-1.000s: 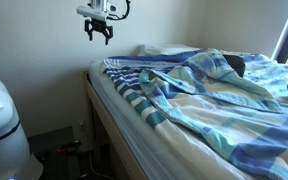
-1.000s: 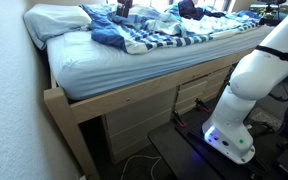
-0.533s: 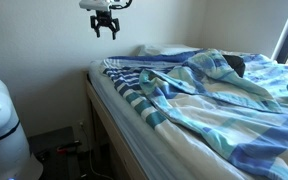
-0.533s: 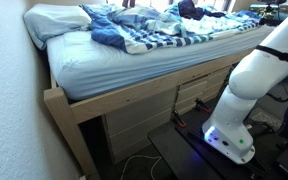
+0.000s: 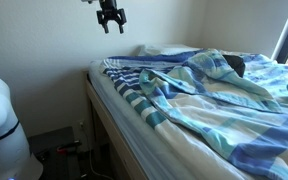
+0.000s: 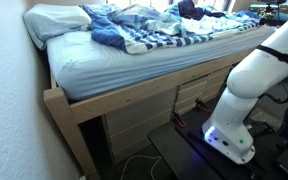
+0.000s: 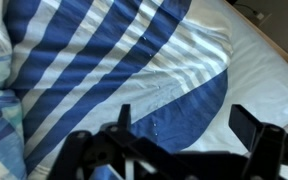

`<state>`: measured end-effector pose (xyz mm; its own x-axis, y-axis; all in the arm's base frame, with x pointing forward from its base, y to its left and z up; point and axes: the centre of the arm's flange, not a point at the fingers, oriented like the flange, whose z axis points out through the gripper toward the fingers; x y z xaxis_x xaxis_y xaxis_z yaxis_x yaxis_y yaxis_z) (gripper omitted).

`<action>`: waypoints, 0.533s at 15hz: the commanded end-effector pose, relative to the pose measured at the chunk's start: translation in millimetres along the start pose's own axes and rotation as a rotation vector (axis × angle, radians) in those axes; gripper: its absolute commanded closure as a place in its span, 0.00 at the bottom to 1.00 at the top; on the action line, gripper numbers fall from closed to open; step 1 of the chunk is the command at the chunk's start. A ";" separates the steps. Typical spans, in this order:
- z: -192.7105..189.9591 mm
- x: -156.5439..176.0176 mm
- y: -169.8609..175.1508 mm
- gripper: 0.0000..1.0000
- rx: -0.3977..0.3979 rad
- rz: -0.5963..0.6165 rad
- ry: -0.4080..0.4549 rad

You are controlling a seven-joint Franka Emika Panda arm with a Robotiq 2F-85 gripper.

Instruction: Spread out the corner of the duvet

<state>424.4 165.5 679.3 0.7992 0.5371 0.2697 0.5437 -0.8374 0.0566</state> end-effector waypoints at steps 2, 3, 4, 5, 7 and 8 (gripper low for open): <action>-13.6 -17.1 18.5 0.00 -0.096 0.137 0.007; -14.9 -20.2 23.8 0.00 -0.121 0.171 0.003; -15.8 -24.0 29.2 0.00 -0.136 0.202 0.000; -15.7 -28.2 32.8 0.00 -0.151 0.230 -0.005; -13.9 -37.4 40.7 0.00 -0.173 0.285 -0.019; -11.4 -43.3 44.8 0.00 -0.180 0.315 -0.022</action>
<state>425.7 119.4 689.1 0.9002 0.3293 0.2850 0.3045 -0.9438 0.1289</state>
